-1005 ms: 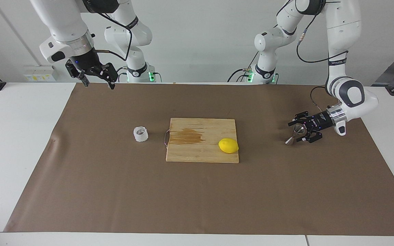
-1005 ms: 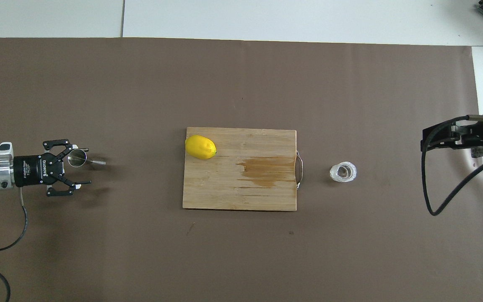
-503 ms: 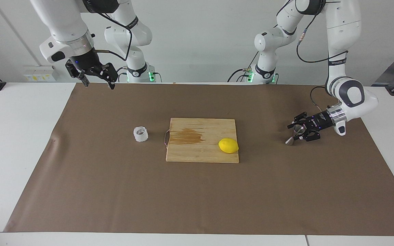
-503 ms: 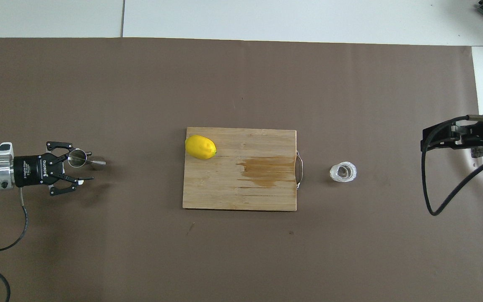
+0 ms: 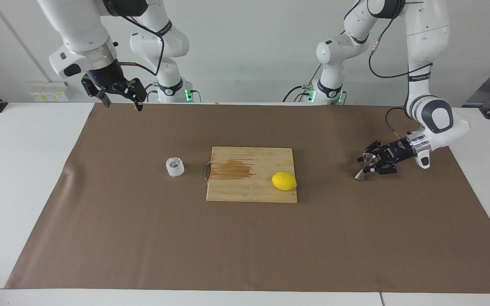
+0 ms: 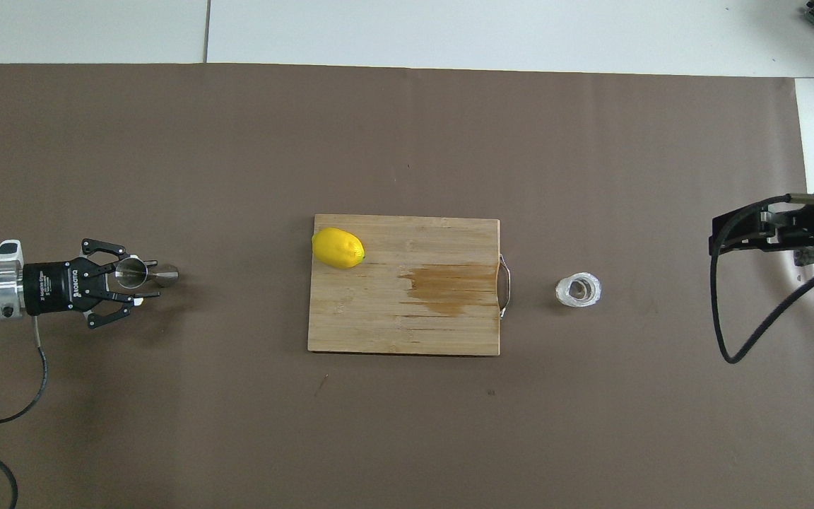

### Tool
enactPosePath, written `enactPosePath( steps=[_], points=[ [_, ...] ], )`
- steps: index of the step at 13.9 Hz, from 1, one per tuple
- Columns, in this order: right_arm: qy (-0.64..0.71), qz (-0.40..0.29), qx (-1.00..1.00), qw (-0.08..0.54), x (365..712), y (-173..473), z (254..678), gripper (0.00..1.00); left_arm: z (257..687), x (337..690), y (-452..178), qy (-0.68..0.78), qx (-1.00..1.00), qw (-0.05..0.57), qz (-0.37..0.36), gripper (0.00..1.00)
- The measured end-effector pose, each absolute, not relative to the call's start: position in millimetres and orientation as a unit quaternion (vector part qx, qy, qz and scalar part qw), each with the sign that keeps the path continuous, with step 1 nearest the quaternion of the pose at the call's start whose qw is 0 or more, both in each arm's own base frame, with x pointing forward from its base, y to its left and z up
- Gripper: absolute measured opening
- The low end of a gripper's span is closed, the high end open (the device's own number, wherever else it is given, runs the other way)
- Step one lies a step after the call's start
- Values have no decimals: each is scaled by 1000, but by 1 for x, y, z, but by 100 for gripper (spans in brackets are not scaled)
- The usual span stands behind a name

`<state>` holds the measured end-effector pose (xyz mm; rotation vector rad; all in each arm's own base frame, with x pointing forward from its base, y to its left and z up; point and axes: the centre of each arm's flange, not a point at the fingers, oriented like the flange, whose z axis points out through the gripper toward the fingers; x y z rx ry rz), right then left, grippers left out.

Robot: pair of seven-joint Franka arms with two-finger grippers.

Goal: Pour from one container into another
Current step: 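Lift the metal jigger with the left gripper and carry it over the board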

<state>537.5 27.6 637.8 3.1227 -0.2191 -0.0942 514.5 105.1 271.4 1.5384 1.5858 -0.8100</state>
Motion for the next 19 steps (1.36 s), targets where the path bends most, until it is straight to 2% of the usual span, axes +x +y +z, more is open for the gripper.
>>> enactPosePath(
  steps=[1, 2, 4, 12, 16, 19],
  points=[
    [-70, -30, 997, 5, 537, 28, 638, 100, 271, 514, 105, 622, 603, 384, -318, 39],
    [-70, -30, 997, 5, 537, 28, 638, 100, 271, 514, 105, 622, 603, 384, -318, 39],
    [-70, -30, 997, 5, 537, 28, 638, 100, 272, 515, 105, 625, 599, 386, -319, 28],
    [-70, -30, 997, 5, 537, 28, 638, 100, 282, 520, 89, 661, 546, 363, -364, 27],
    [-70, -30, 997, 5, 537, 28, 638, 100, 315, 532, 75, 655, 530, 356, -404, 27],
    [-70, -30, 997, 5, 537, 28, 638, 100, 352, 542, 30, 645, 536, 354, -414, 27]
  ],
)
